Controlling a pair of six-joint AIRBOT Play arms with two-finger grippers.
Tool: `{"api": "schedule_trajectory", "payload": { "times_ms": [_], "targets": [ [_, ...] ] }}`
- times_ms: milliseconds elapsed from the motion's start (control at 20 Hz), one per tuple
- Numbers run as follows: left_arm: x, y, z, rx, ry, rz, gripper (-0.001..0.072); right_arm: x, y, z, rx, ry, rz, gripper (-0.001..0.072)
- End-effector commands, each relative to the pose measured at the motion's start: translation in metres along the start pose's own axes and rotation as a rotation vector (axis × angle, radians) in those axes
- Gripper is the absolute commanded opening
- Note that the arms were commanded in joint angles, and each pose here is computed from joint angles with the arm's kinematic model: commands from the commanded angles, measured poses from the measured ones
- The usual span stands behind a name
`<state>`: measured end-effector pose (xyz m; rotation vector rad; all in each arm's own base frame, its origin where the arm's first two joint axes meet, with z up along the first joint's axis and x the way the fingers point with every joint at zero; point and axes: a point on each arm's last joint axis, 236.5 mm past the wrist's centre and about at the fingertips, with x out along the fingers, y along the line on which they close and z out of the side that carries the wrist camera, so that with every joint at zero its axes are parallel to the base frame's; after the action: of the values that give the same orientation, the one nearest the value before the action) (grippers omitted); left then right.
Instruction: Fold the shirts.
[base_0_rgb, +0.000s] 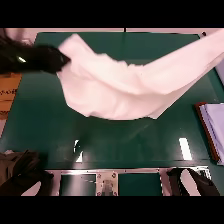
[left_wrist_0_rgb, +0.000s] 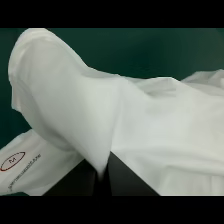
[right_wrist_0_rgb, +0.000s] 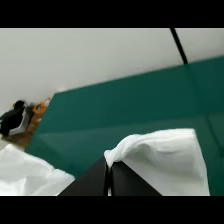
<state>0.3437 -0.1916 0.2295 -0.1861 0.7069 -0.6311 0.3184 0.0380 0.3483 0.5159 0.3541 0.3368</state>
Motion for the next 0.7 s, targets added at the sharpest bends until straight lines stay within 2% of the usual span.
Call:
{"api": "schedule_trajectory", "payload": {
  "times_ms": [0,100,150,200,250,350,500,650],
  "targets": [
    [0.081,0.039,-0.098,-0.199,0.143,-0.03,0.0029,0.056,-0.065,-0.119,0.201,0.239,-0.014,0.0015],
    [0.116,0.059,-0.154,-0.307,0.203,-0.027,0.0029,0.079,-0.11,-0.2,0.341,0.34,-0.082,0.0014],
    [0.125,0.067,-0.18,-0.335,0.25,-0.016,0.0111,0.085,-0.131,-0.238,0.385,0.378,-0.127,0.0015],
    [0.13,0.074,-0.205,-0.342,0.313,-0.001,0.0485,0.086,-0.149,-0.267,0.425,0.409,-0.169,0.0015],
    [0.13,0.083,-0.22,-0.319,0.365,0.021,0.0686,0.084,-0.164,-0.292,0.455,0.437,-0.207,0.0015],
    [0.12,0.105,-0.218,-0.253,0.393,0.076,0.0672,0.08,-0.183,-0.323,0.474,0.489,-0.268,0.0014],
    [0.1,0.137,-0.167,-0.18,0.335,0.159,0.0672,0.078,-0.191,-0.332,0.463,0.52,-0.293,0.0015],
    [0.102,0.124,-0.108,-0.075,0.198,0.129,0.0671,0.079,-0.193,-0.33,0.458,0.511,-0.3,0.0014]
  ]
}}
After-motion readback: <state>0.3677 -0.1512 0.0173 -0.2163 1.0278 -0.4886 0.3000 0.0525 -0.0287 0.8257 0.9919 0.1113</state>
